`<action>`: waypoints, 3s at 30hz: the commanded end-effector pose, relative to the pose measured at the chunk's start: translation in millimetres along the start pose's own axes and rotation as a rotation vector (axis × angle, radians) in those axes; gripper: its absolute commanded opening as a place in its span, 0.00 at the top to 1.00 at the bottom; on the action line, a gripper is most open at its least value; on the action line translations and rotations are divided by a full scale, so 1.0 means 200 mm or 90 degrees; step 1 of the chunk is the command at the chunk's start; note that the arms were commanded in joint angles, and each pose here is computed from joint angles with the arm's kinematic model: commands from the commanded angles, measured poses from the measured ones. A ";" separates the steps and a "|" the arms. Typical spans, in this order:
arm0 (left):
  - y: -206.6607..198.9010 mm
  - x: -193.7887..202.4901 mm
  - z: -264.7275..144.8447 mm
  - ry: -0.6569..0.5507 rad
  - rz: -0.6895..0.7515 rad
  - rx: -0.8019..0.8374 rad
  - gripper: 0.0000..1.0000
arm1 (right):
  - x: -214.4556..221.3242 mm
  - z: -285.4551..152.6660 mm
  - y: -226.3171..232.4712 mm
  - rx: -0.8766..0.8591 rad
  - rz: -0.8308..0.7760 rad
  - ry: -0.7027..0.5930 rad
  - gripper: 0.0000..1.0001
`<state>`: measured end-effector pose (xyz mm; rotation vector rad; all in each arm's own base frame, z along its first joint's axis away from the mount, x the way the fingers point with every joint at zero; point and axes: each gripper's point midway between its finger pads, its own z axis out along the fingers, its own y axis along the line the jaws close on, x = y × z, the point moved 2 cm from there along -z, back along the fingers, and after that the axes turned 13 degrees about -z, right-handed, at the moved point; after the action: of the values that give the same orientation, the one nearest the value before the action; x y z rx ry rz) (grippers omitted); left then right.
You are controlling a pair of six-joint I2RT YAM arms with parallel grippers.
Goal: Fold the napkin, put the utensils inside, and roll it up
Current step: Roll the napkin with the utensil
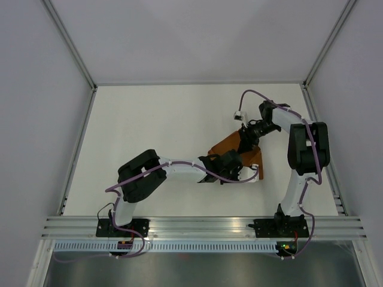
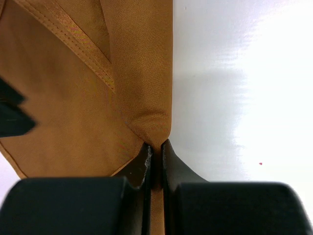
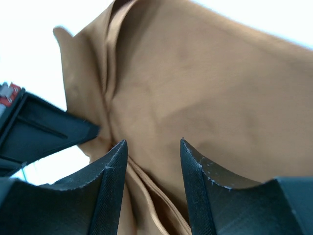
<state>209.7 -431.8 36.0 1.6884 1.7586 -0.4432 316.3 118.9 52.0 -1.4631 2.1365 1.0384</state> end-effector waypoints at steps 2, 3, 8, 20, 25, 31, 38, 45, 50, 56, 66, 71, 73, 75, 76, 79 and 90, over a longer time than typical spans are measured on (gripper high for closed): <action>-0.17 0.21 0.02 0.125 -0.099 0.097 0.98 | -0.20 -0.22 -0.08 0.122 -0.013 -0.092 0.46; -0.18 0.22 0.03 0.135 -0.109 0.104 0.98 | -0.21 -0.26 -0.12 0.150 -0.012 -0.107 0.46; -0.21 0.21 0.02 0.164 -0.153 0.139 0.98 | -0.22 -0.44 -0.16 0.228 0.023 -0.156 0.46; -0.22 0.19 0.03 0.211 -0.322 0.272 0.98 | -0.12 -0.74 0.02 0.320 0.027 -0.227 0.46; -0.15 0.16 0.03 0.215 -0.398 0.307 0.97 | -0.10 -0.75 0.16 0.344 -0.009 -0.216 0.46; -0.09 0.17 0.06 0.222 -0.466 0.336 0.97 | -0.06 -0.72 0.42 0.354 -0.110 -0.181 0.46; 0.02 0.20 0.06 0.244 -0.558 0.357 0.97 | 0.05 -0.56 0.68 0.258 -0.206 -0.106 0.44; 0.02 0.27 0.08 0.292 -0.594 0.354 0.97 | 0.09 -0.37 0.66 0.283 -0.291 -0.029 0.38; 0.05 0.33 0.12 0.321 -0.627 0.344 0.97 | 0.04 -0.23 0.57 0.310 -0.359 0.018 0.36; 0.05 0.36 0.13 0.326 -0.648 0.355 0.97 | 0.01 -0.07 0.49 0.315 -0.416 0.073 0.36; 0.08 0.39 0.10 0.331 -0.663 0.364 0.96 | 0.07 0.08 0.44 0.318 -0.455 0.114 0.38; 0.09 0.41 0.10 0.327 -0.671 0.371 0.95 | 0.10 0.13 0.43 0.306 -0.463 0.134 0.38; 0.09 0.41 0.10 0.328 -0.676 0.372 0.94 | 0.10 0.15 0.42 0.313 -0.473 0.137 0.38; 0.10 0.41 0.10 0.324 -0.681 0.376 0.94 | 0.11 0.17 0.42 0.310 -0.476 0.142 0.38; 0.11 0.42 0.10 0.322 -0.682 0.377 0.93 | 0.11 0.18 0.42 0.307 -0.479 0.143 0.39; 0.11 0.43 0.10 0.324 -0.688 0.383 0.93 | 0.13 0.21 0.41 0.302 -0.482 0.155 0.39; 0.10 0.42 0.08 0.314 -0.692 0.414 0.86 | 0.16 0.25 0.38 0.285 -0.495 0.176 0.45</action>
<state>235.0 -409.0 29.9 1.0979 2.8899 -1.5522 230.6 155.8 35.5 -1.9510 1.5197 0.0992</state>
